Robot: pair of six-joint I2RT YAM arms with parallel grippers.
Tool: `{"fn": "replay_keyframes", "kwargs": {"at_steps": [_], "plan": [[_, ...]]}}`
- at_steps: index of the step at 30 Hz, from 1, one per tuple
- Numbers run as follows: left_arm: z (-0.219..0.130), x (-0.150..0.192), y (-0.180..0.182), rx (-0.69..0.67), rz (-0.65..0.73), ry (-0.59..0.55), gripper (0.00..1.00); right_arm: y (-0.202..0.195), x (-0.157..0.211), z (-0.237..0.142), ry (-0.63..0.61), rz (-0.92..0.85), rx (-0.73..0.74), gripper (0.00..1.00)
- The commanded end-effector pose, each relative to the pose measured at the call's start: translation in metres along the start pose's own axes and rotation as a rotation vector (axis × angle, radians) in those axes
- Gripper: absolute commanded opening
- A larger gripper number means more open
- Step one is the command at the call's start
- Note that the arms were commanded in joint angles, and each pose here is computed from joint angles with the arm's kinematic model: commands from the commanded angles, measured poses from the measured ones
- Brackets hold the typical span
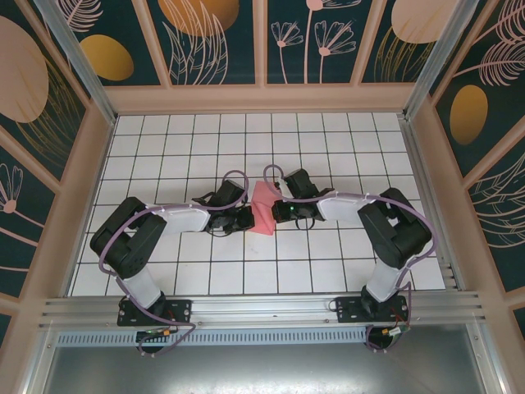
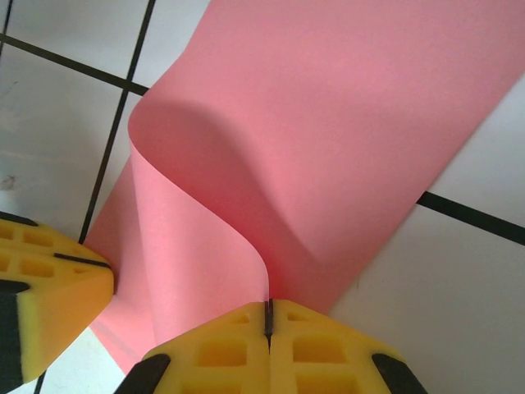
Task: Fold a paper plane with a square sheet of paper (pick it up from the middle)
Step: Fold the triangle a second time at the center of the table.
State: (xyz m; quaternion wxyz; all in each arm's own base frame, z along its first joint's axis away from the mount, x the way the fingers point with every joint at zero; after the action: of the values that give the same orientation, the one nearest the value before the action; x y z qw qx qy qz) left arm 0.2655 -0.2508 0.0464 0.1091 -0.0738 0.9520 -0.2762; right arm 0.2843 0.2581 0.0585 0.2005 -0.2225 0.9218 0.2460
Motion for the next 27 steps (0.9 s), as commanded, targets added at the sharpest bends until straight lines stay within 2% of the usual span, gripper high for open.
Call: {"fn": "replay_keyframes", "kwargs": {"at_steps": [1,27], "plan": [[-0.001,0.0043,0.0178,-0.089,-0.009,0.008,0.09,-0.0026,-0.0014,0.0019,0.019,-0.025,0.033,0.0],[-0.0007,0.0045,0.0179,-0.093,-0.002,0.01,0.09,-0.001,-0.005,0.0065,0.027,-0.047,0.033,0.0]]}}
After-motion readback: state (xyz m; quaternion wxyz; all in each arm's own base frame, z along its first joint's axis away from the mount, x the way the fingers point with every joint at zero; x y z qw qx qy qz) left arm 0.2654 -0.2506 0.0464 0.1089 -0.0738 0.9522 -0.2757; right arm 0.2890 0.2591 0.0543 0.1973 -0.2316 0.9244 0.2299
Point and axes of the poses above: each hand's point on the last joint's axis, 136 mm out from that joint toward the fingers, its own z axis out along the fingers, its own y axis along the line the jaws close on, x = y × z, the point moved 4 cm from there along -z, back along the fingers, and after that the axes turned 6 degrees about -z, right-handed, at the moved point
